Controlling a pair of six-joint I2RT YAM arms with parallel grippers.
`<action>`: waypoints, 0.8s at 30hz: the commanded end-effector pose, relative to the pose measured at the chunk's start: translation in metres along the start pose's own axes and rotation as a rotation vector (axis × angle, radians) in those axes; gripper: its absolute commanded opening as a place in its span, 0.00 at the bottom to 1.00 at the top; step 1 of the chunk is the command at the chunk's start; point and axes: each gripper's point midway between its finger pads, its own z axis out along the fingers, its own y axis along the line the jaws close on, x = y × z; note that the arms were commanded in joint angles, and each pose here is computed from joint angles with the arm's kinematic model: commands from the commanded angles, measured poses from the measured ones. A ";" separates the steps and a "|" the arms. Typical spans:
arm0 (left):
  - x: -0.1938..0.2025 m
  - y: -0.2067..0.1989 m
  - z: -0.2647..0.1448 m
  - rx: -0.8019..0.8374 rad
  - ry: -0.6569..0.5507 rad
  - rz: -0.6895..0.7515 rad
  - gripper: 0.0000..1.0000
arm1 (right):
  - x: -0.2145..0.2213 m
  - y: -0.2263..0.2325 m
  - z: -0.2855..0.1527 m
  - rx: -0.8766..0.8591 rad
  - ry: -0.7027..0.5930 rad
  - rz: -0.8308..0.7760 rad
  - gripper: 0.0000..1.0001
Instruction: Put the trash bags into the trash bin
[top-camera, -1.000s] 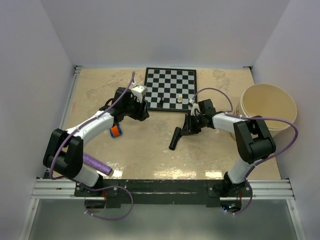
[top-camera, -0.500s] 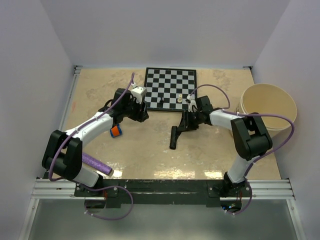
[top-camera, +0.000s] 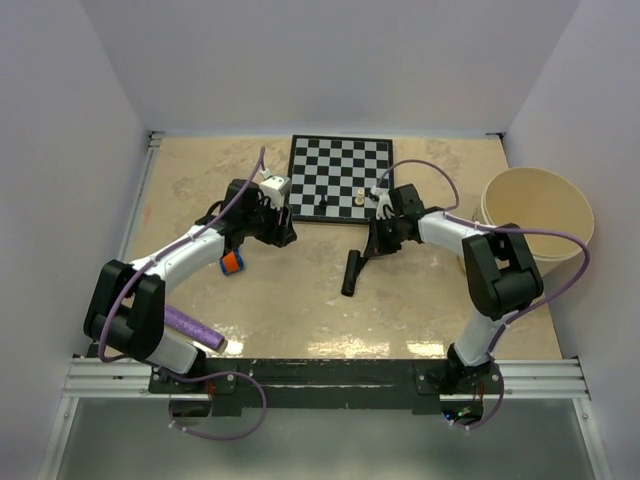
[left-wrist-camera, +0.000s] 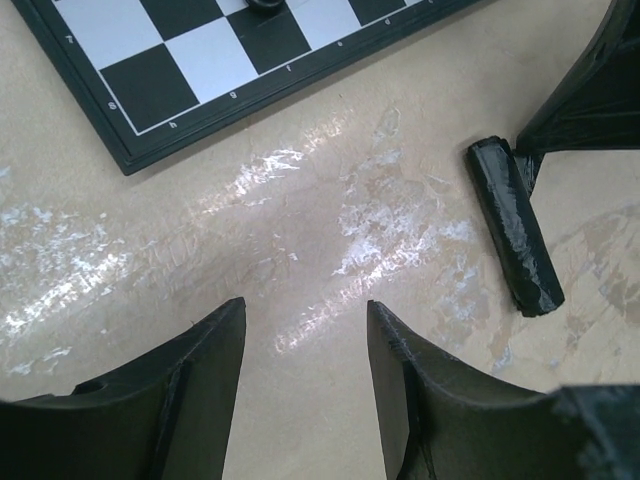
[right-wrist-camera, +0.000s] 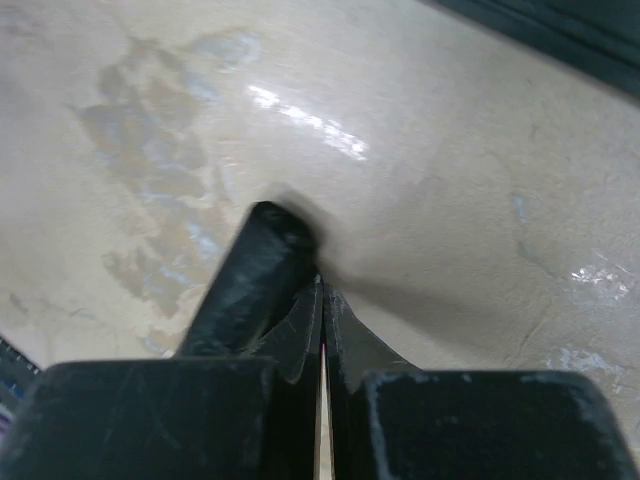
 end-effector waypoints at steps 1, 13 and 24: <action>-0.008 -0.017 -0.004 0.100 -0.044 -0.017 0.56 | -0.042 0.053 -0.043 -0.168 -0.097 -0.207 0.00; 0.012 -0.018 0.012 0.205 -0.054 -0.153 1.00 | -0.083 0.156 -0.103 -0.543 -0.215 -0.597 0.00; 0.008 0.008 0.034 0.186 -0.041 -0.255 0.89 | -0.130 0.204 -0.185 -0.566 -0.431 -0.778 0.00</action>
